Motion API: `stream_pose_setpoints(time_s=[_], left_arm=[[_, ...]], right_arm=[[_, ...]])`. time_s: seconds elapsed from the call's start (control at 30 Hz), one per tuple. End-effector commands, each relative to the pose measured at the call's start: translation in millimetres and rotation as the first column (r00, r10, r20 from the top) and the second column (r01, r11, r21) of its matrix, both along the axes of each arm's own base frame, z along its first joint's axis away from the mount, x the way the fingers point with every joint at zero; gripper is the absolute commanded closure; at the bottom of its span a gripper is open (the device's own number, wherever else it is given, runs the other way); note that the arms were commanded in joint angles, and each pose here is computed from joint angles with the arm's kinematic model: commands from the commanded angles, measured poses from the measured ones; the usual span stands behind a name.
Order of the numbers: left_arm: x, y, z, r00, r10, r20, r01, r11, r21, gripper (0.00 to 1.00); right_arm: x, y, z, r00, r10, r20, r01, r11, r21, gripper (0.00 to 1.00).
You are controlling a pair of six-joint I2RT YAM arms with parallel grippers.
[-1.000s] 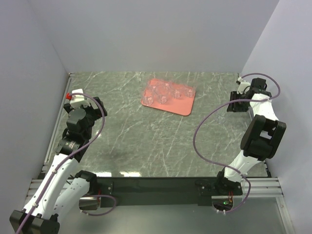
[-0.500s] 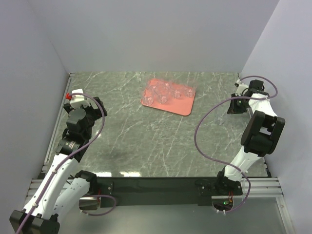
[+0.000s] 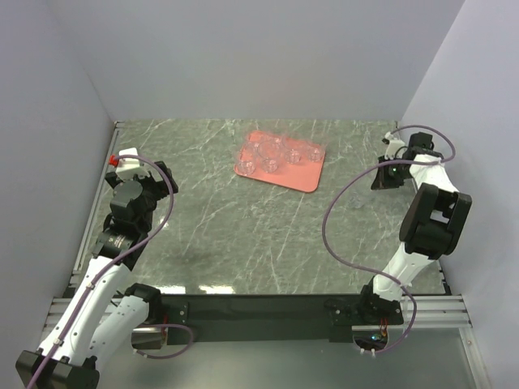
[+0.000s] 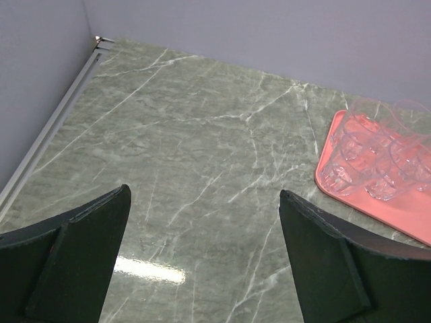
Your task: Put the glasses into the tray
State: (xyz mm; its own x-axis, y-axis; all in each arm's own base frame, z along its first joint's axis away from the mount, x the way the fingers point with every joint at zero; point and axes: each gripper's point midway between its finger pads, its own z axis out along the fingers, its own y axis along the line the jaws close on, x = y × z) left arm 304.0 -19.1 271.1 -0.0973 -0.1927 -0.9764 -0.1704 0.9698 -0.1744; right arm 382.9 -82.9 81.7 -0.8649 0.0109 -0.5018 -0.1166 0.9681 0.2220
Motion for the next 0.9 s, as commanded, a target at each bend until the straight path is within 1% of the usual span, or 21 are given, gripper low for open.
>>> stream_pose_setpoints(time_s=[0.0, 0.03, 0.2, 0.23, 0.4, 0.43, 0.47, 0.57, 0.7, 0.87], left_arm=[[0, -1, 13, 0.999, -0.004, 0.038, 0.005, 1.000, -0.017, 0.02], [1, -1, 13, 0.999, -0.004, 0.037, 0.005, 1.000, -0.016, 0.02], [3, -1, 7, 1.000, -0.003, 0.019, 0.003, 1.000, -0.009, 0.02], [4, -1, 7, 1.000, -0.002, 0.016, 0.002, 1.000, -0.007, 0.02], [6, 0, 4, 1.000, 0.007, 0.006, -0.007, 1.000, 0.000, 0.02], [6, 1, 2, 1.000, 0.008, 0.001, -0.008, 1.000, 0.003, 0.03], [6, 1, 2, 1.000, 0.010, -0.001, -0.010, 1.000, 0.005, 0.02], [7, 1, 0, 1.000, 0.014, -0.005, -0.014, 1.000, 0.008, 0.03], [8, 2, -2, 1.000, 0.017, -0.013, -0.017, 1.000, 0.014, 0.03], [9, 1, -3, 1.000, 0.015, -0.016, -0.015, 1.000, 0.016, 0.03]], right_arm=[[7, 33, 36, 0.985, 0.139, 0.103, -0.141, 0.990, 0.019, 1.00], [10, 45, 39, 0.978, 0.177, 0.111, -0.180, 0.984, 0.013, 1.00], [22, 83, 49, 0.953, 0.270, 0.136, -0.271, 0.962, -0.015, 1.00], [27, 99, 55, 0.942, 0.301, 0.149, -0.302, 0.953, -0.020, 1.00], [44, 141, 66, 0.914, 0.372, 0.164, -0.372, 0.928, -0.031, 1.00], [51, 146, 74, 0.911, 0.372, 0.178, -0.371, 0.928, -0.038, 1.00], [57, 162, 77, 0.901, 0.393, 0.184, -0.393, 0.919, -0.039, 1.00], [67, 181, 70, 0.899, 0.407, 0.163, -0.403, 0.913, -0.054, 1.00], [84, 202, 74, 0.897, 0.401, 0.187, -0.397, 0.916, -0.060, 1.00], [98, 215, 65, 0.900, 0.394, 0.187, -0.386, 0.919, -0.082, 1.00]])
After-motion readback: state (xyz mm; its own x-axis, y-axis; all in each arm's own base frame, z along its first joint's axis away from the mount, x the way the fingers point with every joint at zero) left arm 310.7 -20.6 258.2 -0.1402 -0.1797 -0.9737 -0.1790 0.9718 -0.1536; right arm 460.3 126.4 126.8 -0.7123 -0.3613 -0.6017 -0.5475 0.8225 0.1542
